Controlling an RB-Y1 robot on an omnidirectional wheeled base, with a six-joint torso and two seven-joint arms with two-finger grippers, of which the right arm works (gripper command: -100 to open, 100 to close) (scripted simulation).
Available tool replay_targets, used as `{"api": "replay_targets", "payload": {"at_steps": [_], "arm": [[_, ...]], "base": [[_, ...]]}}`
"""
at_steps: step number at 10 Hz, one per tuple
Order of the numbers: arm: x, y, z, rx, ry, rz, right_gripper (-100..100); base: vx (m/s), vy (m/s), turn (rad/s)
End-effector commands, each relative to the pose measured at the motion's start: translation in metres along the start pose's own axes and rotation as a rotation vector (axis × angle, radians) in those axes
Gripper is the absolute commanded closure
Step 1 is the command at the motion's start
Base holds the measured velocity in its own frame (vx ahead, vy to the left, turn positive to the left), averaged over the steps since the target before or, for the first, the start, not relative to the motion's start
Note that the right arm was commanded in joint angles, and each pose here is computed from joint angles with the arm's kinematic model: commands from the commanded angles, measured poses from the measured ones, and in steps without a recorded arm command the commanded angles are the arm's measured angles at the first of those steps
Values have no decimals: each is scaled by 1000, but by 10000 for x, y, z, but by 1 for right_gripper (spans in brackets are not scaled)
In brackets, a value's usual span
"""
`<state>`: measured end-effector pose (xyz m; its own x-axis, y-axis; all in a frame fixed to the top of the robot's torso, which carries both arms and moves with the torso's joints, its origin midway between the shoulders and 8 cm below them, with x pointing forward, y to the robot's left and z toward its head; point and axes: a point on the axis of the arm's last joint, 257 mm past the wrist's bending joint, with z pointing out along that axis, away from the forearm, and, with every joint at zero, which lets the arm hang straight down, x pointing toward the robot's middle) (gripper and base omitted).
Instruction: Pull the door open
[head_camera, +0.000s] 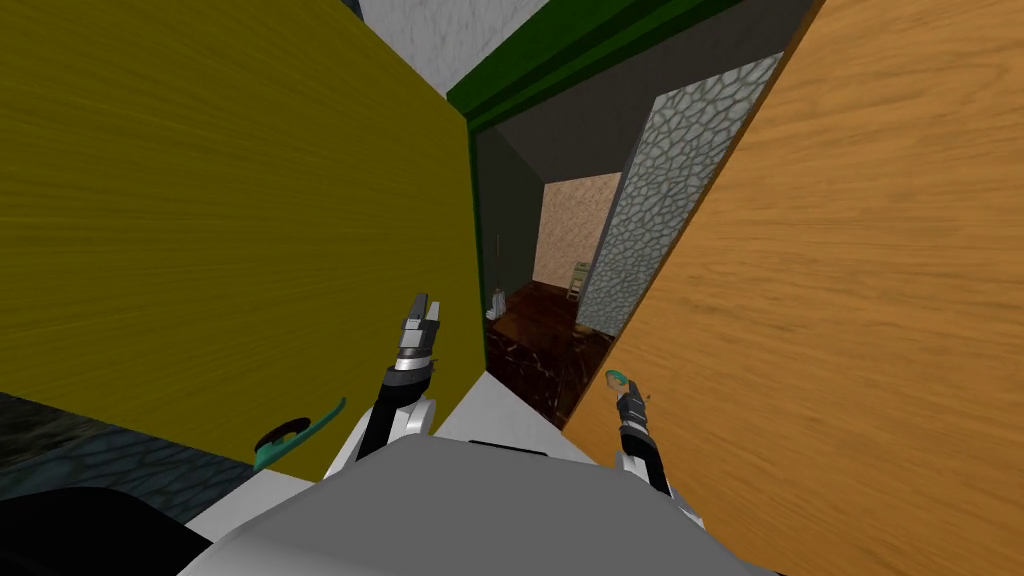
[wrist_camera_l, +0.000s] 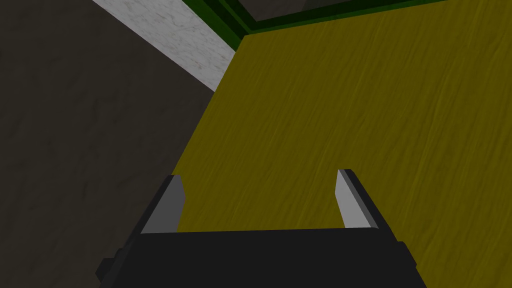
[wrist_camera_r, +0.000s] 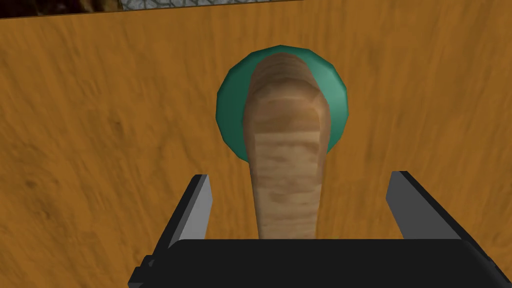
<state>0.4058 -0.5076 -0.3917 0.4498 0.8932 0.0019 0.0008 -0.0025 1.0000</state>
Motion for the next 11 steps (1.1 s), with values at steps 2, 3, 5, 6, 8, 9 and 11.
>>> {"api": "replay_targets", "payload": {"at_steps": [2, 3, 5, 6, 8, 9, 11], "arm": [[0, 0, 0, 0, 0, 0, 100], [0, 0, 0, 0, 0, 0, 100], [0, 0, 0, 0, 0, 0, 100], [0, 0, 0, 0, 0, 0, 100], [54, -11, -11, 3, 20, -1, 100], [68, -9, -13, 2, 26, -1, 100], [141, -4, -21, 0, 57, -2, 100]], "base": [[25, -8, 3], [-16, 5, -2], [-16, 5, 5], [-6, 2, 0], [-65, -4, 33], [-182, -26, 62], [-195, -11, 79]]}}
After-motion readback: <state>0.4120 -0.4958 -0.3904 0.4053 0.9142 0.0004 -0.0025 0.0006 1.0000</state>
